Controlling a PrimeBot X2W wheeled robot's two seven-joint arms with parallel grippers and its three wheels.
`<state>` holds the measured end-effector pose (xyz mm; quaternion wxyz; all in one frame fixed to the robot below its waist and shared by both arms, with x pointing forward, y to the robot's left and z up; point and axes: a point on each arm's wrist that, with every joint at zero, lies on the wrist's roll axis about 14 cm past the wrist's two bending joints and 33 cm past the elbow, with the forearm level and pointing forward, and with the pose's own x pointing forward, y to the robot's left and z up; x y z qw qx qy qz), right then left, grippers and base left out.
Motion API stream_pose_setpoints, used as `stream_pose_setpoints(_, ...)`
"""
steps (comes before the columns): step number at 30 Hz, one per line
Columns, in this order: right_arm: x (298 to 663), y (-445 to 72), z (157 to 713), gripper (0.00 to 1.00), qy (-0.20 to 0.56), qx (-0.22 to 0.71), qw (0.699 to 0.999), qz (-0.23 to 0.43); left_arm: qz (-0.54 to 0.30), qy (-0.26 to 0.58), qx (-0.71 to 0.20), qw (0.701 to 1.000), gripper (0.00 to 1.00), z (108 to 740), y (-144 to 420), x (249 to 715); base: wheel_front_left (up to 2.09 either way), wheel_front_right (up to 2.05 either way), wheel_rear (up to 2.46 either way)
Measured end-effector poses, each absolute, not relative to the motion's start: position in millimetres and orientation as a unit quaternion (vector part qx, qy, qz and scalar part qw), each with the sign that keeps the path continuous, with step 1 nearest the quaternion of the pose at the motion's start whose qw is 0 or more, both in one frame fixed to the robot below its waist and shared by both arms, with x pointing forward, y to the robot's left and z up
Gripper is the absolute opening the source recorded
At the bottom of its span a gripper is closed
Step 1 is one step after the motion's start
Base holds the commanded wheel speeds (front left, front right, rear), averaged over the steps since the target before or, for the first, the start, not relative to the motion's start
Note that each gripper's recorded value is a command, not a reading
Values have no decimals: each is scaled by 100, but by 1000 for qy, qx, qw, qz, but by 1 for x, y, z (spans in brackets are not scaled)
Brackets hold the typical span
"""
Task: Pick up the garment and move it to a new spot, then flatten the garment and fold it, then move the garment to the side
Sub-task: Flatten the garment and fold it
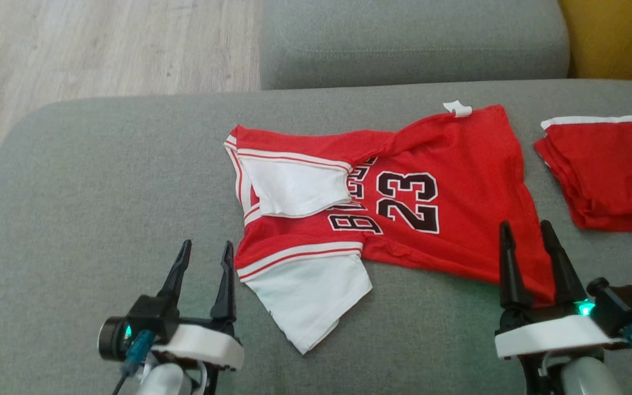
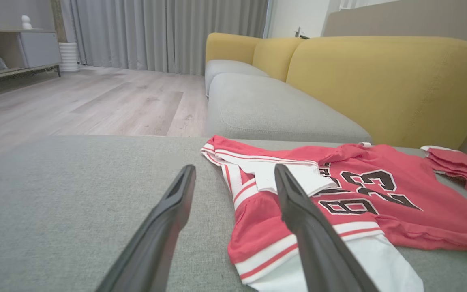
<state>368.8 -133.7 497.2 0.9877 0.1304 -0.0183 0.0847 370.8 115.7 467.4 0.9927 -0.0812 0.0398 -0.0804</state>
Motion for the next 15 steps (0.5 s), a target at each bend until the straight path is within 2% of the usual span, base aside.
stream_pose_setpoints(4, 371, -134, 493, 100, -12, 126, 988, 84, -97, 65, -74, 990, 100, 458, 109, 378, 0, 0, 0)
stream_pose_setpoints(10, 378, -154, 489, 100, -12, 122, 991, 54, -140, 166, -65, 974, 100, 422, 88, 391, 0, 0, 0)
stream_pose_setpoints(15, 377, -164, 481, 100, -1, 122, 992, 37, -139, 240, -42, 960, 100, 388, 87, 397, 0, 0, 0)
